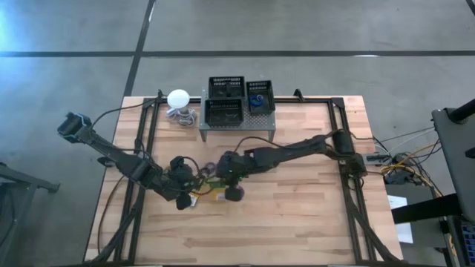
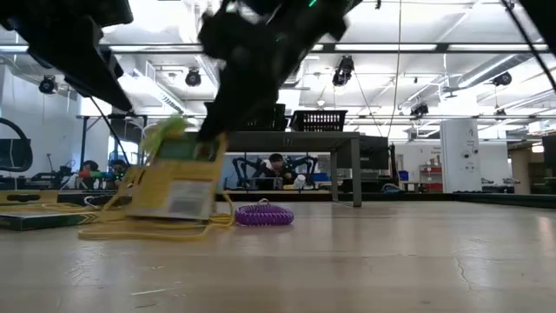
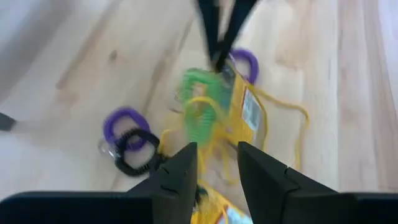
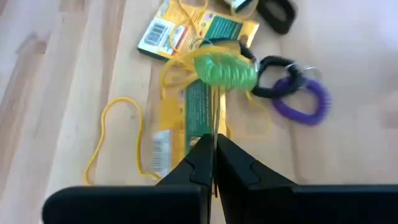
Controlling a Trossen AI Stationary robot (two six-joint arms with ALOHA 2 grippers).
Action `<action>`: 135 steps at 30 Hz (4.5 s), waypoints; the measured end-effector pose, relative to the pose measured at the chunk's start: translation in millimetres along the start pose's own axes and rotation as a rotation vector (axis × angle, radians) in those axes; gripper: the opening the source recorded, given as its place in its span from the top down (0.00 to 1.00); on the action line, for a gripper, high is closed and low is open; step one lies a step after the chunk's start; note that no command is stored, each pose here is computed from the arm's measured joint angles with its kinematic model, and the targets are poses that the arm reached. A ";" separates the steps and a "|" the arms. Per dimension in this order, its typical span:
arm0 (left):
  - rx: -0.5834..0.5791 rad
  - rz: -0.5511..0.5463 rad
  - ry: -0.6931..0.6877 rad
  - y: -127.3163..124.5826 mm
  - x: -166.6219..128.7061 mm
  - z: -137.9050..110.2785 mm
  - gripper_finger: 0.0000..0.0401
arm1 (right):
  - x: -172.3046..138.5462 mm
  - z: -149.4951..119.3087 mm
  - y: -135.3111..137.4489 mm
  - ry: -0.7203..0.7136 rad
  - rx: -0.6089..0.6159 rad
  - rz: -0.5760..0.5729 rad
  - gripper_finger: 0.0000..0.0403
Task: Pick & Place Office Desk Supplies
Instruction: Put the right box of crayons into the bottom left black bin on the shelf
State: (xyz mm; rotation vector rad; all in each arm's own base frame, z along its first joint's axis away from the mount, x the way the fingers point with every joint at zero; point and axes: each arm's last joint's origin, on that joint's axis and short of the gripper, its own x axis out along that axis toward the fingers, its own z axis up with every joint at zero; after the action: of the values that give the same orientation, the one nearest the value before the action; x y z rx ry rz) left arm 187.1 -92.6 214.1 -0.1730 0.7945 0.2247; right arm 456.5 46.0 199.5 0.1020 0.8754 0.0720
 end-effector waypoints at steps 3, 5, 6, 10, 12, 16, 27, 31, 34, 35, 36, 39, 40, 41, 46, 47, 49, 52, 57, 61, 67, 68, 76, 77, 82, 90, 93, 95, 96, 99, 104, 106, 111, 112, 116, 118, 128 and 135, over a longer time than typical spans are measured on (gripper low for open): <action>-0.009 -0.002 -0.087 -2.0 3.3 1.5 0.70 | -20.3 -10.4 10.2 -0.029 -0.006 -0.070 0.98; -0.008 -0.028 -0.135 -3.1 7.6 -0.2 0.70 | -33.8 -20.1 14.8 -0.037 0.016 -0.116 0.98; -0.014 -0.047 -0.165 -3.8 10.4 -1.6 0.70 | -40.4 -24.4 16.6 -0.044 0.040 -0.144 0.98; -0.045 -0.107 -0.345 -3.1 19.8 -6.7 0.70 | -64.2 -41.9 22.2 -0.082 0.181 -0.241 0.98; -0.052 -0.138 -0.441 -1.4 21.9 -8.5 0.70 | -73.0 -44.3 22.8 -0.111 0.251 -0.261 0.98; -0.043 -0.174 -0.584 3.0 21.6 -9.3 0.70 | -84.1 -29.4 21.6 -0.212 0.238 -0.241 0.98; -0.082 -0.129 -0.637 14.3 25.1 -0.1 0.70 | -66.3 -19.6 15.6 -0.013 0.101 -0.297 0.98; -0.093 -0.102 -0.631 20.9 28.5 2.8 0.70 | -59.6 -17.2 16.6 -0.009 0.054 -0.309 0.98; -0.085 -0.087 -0.614 22.6 30.3 1.7 0.70 | -62.6 -16.2 21.4 -0.027 0.012 -0.334 0.98; -0.083 -0.085 -0.612 22.7 30.5 1.5 0.70 | -65.4 -16.2 23.5 -0.034 0.002 -0.333 0.98; -0.081 -0.085 -0.612 22.7 30.5 1.5 0.70 | -66.9 -17.6 25.6 -0.033 -0.007 -0.333 0.98; -0.061 -0.079 -0.614 22.6 30.4 1.7 0.70 | -71.1 -22.6 35.6 -0.053 -0.027 -0.354 0.98; -0.055 -0.078 -0.615 22.6 30.4 1.8 0.70 | -72.2 -25.2 39.4 -0.059 -0.035 -0.368 0.98; -0.048 -0.075 -0.615 22.6 30.4 1.7 0.70 | -73.7 -26.9 43.5 -0.078 -0.042 -0.383 0.98; 0.003 -0.063 -0.622 22.3 30.2 2.3 0.67 | -80.7 -33.1 57.4 -0.234 -0.051 -0.387 0.98; 0.001 -0.065 -0.630 22.2 29.8 3.0 0.66 | -81.9 -33.7 59.4 -0.273 -0.051 -0.380 0.98; -0.007 -0.072 -0.644 22.1 28.9 4.4 0.61 | -85.6 -37.5 61.9 -0.341 -0.051 -0.373 0.98; -0.010 -0.096 -0.655 21.5 28.0 5.8 0.52 | -95.1 -39.5 62.5 -0.453 -0.022 -0.361 0.98; -0.036 -0.145 -0.695 18.9 33.0 10.2 0.37 | -104.0 -43.7 59.6 -0.664 -0.007 -0.327 0.98; -0.035 -0.163 -0.752 14.2 41.3 14.4 0.31 | -107.3 -48.9 58.0 -0.767 0.003 -0.310 0.98; 0.011 -0.138 -0.808 -0.8 56.9 35.8 0.32 | -105.5 -52.1 57.0 -0.764 0.001 -0.308 0.98; 0.022 -0.134 -0.799 -3.3 60.3 37.8 0.33 | -105.5 -52.3 57.3 -0.764 0.000 -0.307 0.98; 0.098 -0.149 -0.725 -19.0 77.9 49.9 0.59 | -109.0 -51.7 63.1 -0.766 -0.036 -0.304 0.98; 0.094 -0.150 -0.722 -19.7 77.6 51.2 0.63 | -109.8 -51.9 64.5 -0.767 -0.038 -0.300 0.98; 0.085 -0.158 -0.737 -18.0 69.6 54.7 0.87 | -110.8 -52.2 65.5 -0.770 -0.033 -0.291 0.98; 0.088 -0.180 -0.668 -12.1 48.2 59.4 0.93 | -124.6 -50.2 65.7 -0.769 -0.028 -0.279 0.97; 0.118 -0.133 -0.541 -9.3 27.2 71.8 0.91 | -143.6 -51.3 63.9 -0.747 -0.006 -0.277 0.94; 0.149 -0.055 -0.438 -6.8 10.0 86.8 0.91 | -156.7 -54.5 61.2 -0.710 0.009 -0.281 0.91; 0.161 -0.008 -0.389 -4.3 -0.9 97.1 0.91 | -162.1 -56.3 59.9 -0.694 0.021 -0.281 0.89; 0.161 0.124 -0.266 9.5 -27.7 131.3 0.91 | -174.5 -61.6 57.3 -0.651 0.037 -0.282 0.86; 0.182 0.309 -0.120 47.5 -36.9 184.5 0.91 | -180.7 -66.5 64.2 -0.634 -0.004 -0.269 0.84; 0.201 0.379 -0.065 66.5 -29.7 201.4 0.91 | -182.7 -69.4 70.0 -0.631 -0.015 -0.284 0.84; 0.244 0.493 0.017 108.6 -3.3 233.2 0.91 | -188.9 -82.5 84.8 -0.609 -0.024 -0.410 0.87; 0.245 0.508 0.032 116.9 2.3 237.0 0.91 | -189.3 -84.7 87.4 -0.610 -0.019 -0.427 0.87; 0.260 0.509 0.125 144.2 29.9 239.1 0.91 | -190.1 -92.6 96.7 -0.612 -0.025 -0.456 0.89; 0.253 0.513 0.168 154.9 41.0 236.1 0.91 | -188.9 -95.8 98.9 -0.608 -0.027 -0.448 0.89; 0.270 0.530 0.284 177.3 63.7 227.9 0.89 | -179.5 -107.7 96.2 -0.591 0.022 -0.439 0.89; 0.300 0.525 0.301 177.6 64.0 227.1 0.83 | -179.8 -106.9 96.6 -0.598 0.022 -0.437 0.89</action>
State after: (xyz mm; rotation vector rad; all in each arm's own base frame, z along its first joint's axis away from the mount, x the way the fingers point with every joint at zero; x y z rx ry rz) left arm 339.3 140.8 312.0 0.2975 1.1553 0.5792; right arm 257.4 129.4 280.0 -0.0493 0.2861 -0.3623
